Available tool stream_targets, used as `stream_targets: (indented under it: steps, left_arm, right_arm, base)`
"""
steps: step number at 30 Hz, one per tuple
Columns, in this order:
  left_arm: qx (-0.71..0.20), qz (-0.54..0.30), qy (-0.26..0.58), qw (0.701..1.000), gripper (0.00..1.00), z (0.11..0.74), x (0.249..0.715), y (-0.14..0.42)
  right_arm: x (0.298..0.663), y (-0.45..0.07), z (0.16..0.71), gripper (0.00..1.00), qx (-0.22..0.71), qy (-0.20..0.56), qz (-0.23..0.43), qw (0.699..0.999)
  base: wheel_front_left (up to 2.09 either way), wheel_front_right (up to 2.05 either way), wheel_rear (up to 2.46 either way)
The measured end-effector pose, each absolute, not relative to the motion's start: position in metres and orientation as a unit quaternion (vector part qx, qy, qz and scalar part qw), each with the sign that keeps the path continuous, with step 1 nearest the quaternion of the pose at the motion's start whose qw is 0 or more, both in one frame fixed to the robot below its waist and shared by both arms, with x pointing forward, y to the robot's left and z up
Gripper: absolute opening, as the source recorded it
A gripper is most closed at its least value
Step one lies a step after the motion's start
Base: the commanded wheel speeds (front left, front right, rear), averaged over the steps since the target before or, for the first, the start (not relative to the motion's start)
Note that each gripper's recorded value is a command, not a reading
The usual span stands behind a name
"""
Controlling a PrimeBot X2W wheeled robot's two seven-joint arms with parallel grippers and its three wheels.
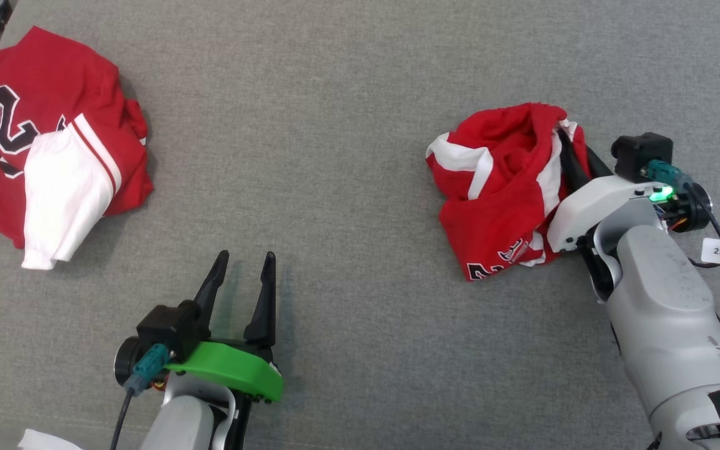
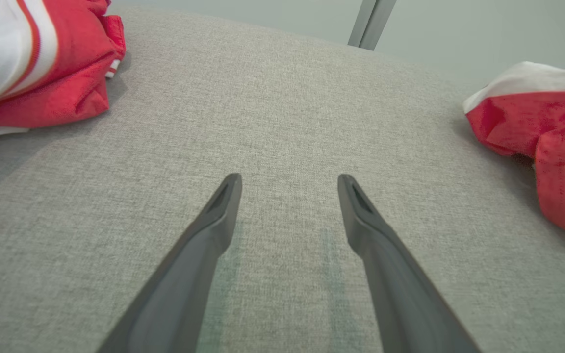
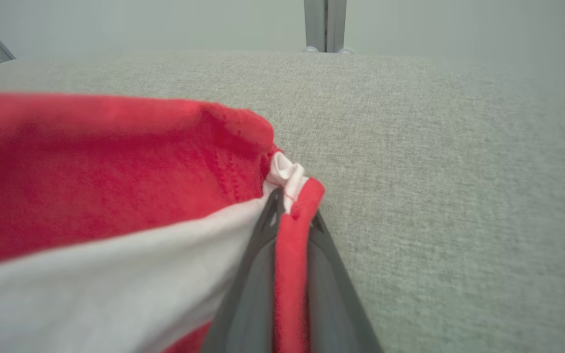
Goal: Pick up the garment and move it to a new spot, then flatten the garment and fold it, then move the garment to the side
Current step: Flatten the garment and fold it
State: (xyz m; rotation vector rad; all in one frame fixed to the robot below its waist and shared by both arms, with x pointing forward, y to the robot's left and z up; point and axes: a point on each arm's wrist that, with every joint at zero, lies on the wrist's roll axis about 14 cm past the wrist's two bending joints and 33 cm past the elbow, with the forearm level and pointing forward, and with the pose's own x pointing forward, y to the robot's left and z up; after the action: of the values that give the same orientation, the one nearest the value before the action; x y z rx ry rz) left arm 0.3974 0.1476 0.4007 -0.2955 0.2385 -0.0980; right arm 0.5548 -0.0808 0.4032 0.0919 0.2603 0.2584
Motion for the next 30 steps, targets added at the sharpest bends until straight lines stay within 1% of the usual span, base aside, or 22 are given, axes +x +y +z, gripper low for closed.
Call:
stream_targets:
  steps: [3, 6, 9, 13, 16, 20, 22, 24, 26, 27, 28, 29, 30]
  left_arm:
    - [-0.148, -0.054, 0.111, 0.981, 1.0, 0.406, 0.397, 0.144]
    - [-0.15, -0.057, 0.105, 0.981, 1.0, 0.412, 0.393, 0.142]
    - [-0.151, -0.058, 0.099, 0.982, 1.0, 0.417, 0.389, 0.142]
    - [-0.154, -0.054, 0.091, 0.982, 1.0, 0.424, 0.379, 0.143]
    - [-0.155, -0.051, 0.085, 0.983, 1.0, 0.429, 0.373, 0.145]
    - [-0.155, -0.043, 0.076, 0.984, 1.0, 0.434, 0.365, 0.151]
    - [-0.155, -0.041, 0.072, 0.984, 1.0, 0.437, 0.362, 0.152]
    - [-0.155, -0.039, 0.067, 0.985, 1.0, 0.44, 0.36, 0.154]
    - [-0.155, -0.038, 0.065, 0.985, 1.0, 0.441, 0.359, 0.155]
    - [-0.155, -0.037, 0.067, 0.985, 1.0, 0.44, 0.357, 0.155]
    - [-0.156, -0.037, 0.068, 0.985, 1.0, 0.439, 0.356, 0.154]
    - [-0.156, -0.039, 0.069, 0.985, 1.0, 0.439, 0.357, 0.153]
    - [-0.156, -0.039, 0.07, 0.985, 1.0, 0.439, 0.357, 0.153]
  right_arm:
    - [0.562, -0.09, 0.438, 0.0, 0.052, 0.073, 0.118, 0.989]
    - [0.565, -0.088, 0.479, 0.0, 0.063, 0.014, 0.122, 0.99]
    - [0.561, -0.077, 0.516, 0.0, 0.071, -0.035, 0.142, 0.987]
    - [0.549, -0.045, 0.567, 0.0, 0.088, -0.094, 0.193, 0.973]
    - [0.536, -0.016, 0.609, 0.0, 0.116, -0.134, 0.24, 0.954]
    - [0.513, 0.02, 0.674, 0.0, 0.152, -0.196, 0.305, 0.919]
    - [0.501, 0.029, 0.712, 0.0, 0.168, -0.236, 0.327, 0.899]
    - [0.491, 0.032, 0.732, 0.0, 0.179, -0.258, 0.339, 0.887]
    - [0.488, 0.032, 0.735, 0.25, 0.183, -0.26, 0.34, 0.885]
    - [0.49, 0.029, 0.731, 0.49, 0.182, -0.256, 0.334, 0.889]
    - [0.493, 0.025, 0.72, 0.71, 0.175, -0.245, 0.325, 0.897]
    - [0.498, 0.019, 0.702, 1.0, 0.162, -0.227, 0.311, 0.908]
    - [0.503, 0.012, 0.685, 1.0, 0.155, -0.209, 0.297, 0.919]
  base:
    - [0.0, 0.0, 0.0]
    - [0.0, 0.0, 0.0]
    - [0.0, 0.0, 0.0]
    - [0.0, 0.0, 0.0]
    - [0.0, 0.0, 0.0]
    - [0.0, 0.0, 0.0]
    - [0.0, 0.0, 0.0]
    - [0.0, 0.0, 0.0]
    - [0.0, 0.0, 0.0]
    - [0.0, 0.0, 0.0]
    - [0.0, 0.0, 0.0]
    - [0.0, 0.0, 0.0]
    - [0.0, 0.0, 0.0]
